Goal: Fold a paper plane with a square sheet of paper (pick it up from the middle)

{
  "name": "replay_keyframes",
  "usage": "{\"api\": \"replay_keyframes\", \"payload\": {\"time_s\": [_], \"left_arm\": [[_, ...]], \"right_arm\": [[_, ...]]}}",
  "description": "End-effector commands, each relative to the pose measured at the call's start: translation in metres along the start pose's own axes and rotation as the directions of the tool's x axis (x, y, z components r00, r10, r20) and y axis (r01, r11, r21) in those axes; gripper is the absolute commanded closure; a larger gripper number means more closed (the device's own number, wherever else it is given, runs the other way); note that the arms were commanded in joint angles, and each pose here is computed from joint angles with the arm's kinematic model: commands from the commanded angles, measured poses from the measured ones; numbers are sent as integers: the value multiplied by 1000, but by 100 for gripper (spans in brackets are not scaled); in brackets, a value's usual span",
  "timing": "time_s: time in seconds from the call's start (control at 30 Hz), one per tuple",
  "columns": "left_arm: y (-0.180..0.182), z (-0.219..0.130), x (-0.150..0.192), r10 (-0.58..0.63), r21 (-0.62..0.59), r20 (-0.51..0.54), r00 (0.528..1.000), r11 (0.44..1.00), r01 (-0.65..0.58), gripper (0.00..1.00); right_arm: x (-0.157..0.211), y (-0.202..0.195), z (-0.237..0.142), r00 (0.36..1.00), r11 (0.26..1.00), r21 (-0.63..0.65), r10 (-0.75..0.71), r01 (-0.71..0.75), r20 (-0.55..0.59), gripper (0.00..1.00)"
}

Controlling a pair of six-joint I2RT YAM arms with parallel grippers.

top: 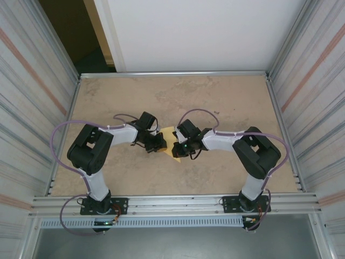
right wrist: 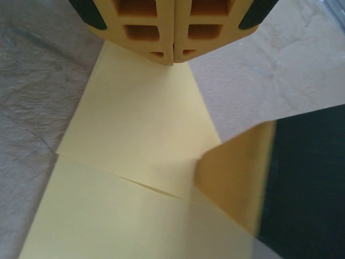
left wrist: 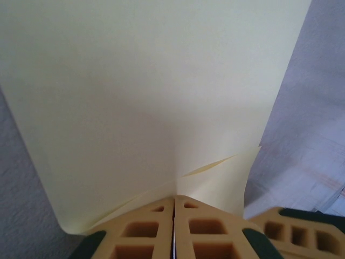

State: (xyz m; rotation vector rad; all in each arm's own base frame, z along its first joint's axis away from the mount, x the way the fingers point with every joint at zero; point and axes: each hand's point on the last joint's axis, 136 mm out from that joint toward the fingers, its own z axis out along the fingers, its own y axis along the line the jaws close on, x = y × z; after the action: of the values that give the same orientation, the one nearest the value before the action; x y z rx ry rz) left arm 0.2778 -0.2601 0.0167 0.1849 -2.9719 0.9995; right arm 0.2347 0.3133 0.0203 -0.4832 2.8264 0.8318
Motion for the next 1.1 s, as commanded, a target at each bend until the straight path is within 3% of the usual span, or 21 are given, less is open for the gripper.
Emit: {"api": "replay_keyframes", "payload": {"time_s": [0.0,0.23,0.53,0.87,0.97,1.07], "left_arm": [[18,0,0,1,-86,7,1000,996,0,90],[38,4,6,29,-64,22,999,998,-28,88],[67,-24,-21,23,-45,158,987,999,-16,82],[72,-60,-45,18,-83,227,974,997,1,81],[58,-75,-47,44,-56,264,964,998,-30,81],[43,-89,-42,39,7,302,952,999,-43,78]], "right_arm": [[3,-5,7,999,1000,8,30,-30,-24,100],[37,-41,18,988,989,119,105,-91,-117,100],[59,-67,15,970,970,190,183,-152,-157,100],[30,-36,5,986,989,86,130,-122,-99,100],[-4,-3,-16,994,994,-23,108,-108,11,95],[-37,26,-42,980,987,-120,122,-104,156,82]]}}
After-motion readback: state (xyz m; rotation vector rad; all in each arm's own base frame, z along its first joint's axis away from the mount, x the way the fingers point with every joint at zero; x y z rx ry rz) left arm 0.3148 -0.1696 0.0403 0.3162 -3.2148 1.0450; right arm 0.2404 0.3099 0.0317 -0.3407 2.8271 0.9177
